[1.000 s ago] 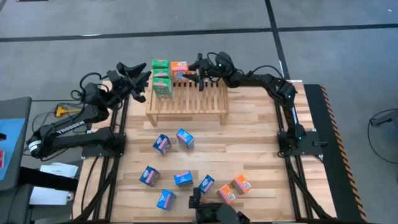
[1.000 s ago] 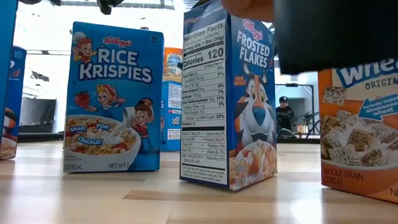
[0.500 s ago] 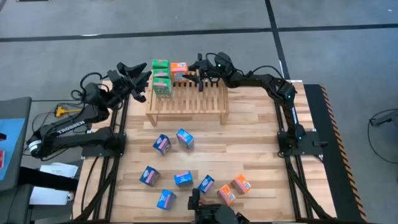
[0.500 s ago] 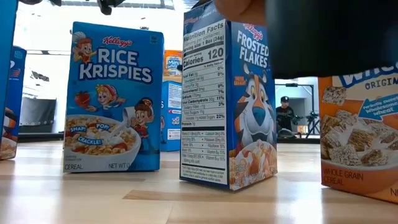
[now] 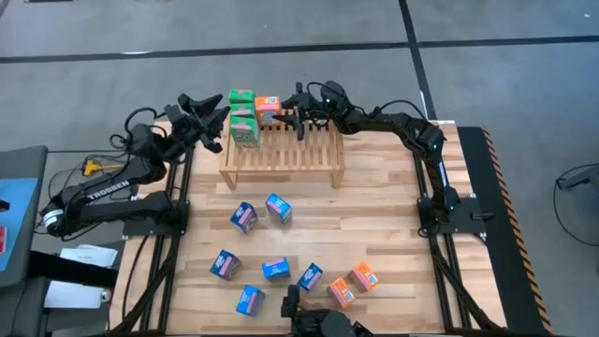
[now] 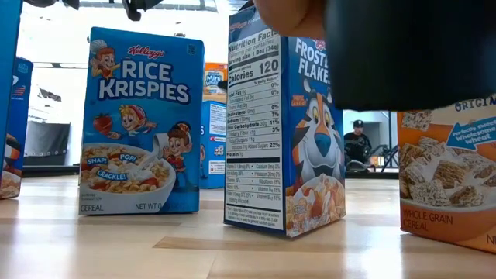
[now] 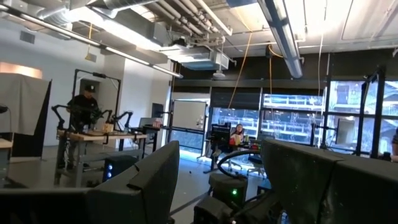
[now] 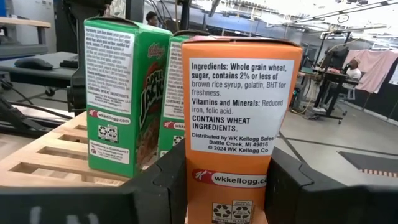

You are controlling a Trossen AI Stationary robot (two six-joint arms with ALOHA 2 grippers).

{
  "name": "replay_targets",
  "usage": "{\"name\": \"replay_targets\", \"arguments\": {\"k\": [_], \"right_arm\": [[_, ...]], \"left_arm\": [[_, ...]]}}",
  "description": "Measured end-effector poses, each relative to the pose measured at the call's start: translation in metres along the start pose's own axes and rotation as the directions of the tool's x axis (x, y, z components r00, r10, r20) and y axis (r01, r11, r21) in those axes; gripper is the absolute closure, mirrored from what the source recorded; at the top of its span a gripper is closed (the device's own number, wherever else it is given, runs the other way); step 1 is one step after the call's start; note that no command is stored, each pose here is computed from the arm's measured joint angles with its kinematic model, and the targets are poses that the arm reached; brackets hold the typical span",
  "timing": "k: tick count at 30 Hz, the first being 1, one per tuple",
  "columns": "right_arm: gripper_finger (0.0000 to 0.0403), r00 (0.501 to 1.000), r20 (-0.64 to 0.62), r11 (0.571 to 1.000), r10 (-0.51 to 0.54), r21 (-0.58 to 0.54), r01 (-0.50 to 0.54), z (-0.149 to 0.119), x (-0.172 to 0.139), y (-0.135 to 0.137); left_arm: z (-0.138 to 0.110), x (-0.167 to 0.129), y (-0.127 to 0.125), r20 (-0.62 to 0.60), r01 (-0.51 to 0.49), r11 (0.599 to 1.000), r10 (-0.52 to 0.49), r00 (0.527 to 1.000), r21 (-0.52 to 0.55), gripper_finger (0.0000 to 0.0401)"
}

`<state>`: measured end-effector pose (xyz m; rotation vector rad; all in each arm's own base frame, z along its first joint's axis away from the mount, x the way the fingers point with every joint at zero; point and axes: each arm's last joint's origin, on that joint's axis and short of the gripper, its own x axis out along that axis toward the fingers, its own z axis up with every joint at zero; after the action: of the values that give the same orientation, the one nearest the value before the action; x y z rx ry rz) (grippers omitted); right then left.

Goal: Stack cereal on shelf
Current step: Put the top orange cereal box on the shelf

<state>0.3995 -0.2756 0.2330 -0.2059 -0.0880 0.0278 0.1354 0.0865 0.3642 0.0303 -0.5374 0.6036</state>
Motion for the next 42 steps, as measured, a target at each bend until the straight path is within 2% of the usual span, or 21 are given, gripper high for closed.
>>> {"name": "replay_targets", "arguments": {"k": [12, 24, 34, 39, 42], "right_arm": [[0.0229, 0.999, -0.007, 0.999, -0.052, 0.007, 0.052, 0.0, -0.001, -0.003], [0.0193, 0.997, -0.038, 0.992, -0.067, 0.108, 0.071, -0.004, -0.007, -0.01], [0.0164, 0.995, -0.081, 0.989, -0.06, 0.13, 0.071, 0.0, -0.003, -0.014], [0.0157, 0.994, -0.095, 0.995, -0.058, 0.072, 0.065, 0.004, -0.001, -0.016], [0.0157, 0.993, -0.101, 0.992, -0.061, 0.108, 0.072, 0.008, -0.002, -0.021]], "left_arm": [[0.0, 0.0, 0.0, 0.0, 0.0, 1.0, 0.0, 1.0, 0.004, 0.0184], [0.0, 0.0, 0.0, -0.001, 0.0, 1.0, 0.0, 1.0, 0.02, 0.0184], [0.0, 0.0, 0.0, -0.001, 0.0, 1.0, 0.0, 1.0, 0.02, 0.0184], [0.0, 0.0, 0.0, -0.001, 0.0, 1.0, 0.0, 1.0, 0.02, 0.0184], [0.0, 0.0, 0.0, -0.001, 0.001, 1.0, -0.001, 1.0, 0.019, 0.0184]]}}
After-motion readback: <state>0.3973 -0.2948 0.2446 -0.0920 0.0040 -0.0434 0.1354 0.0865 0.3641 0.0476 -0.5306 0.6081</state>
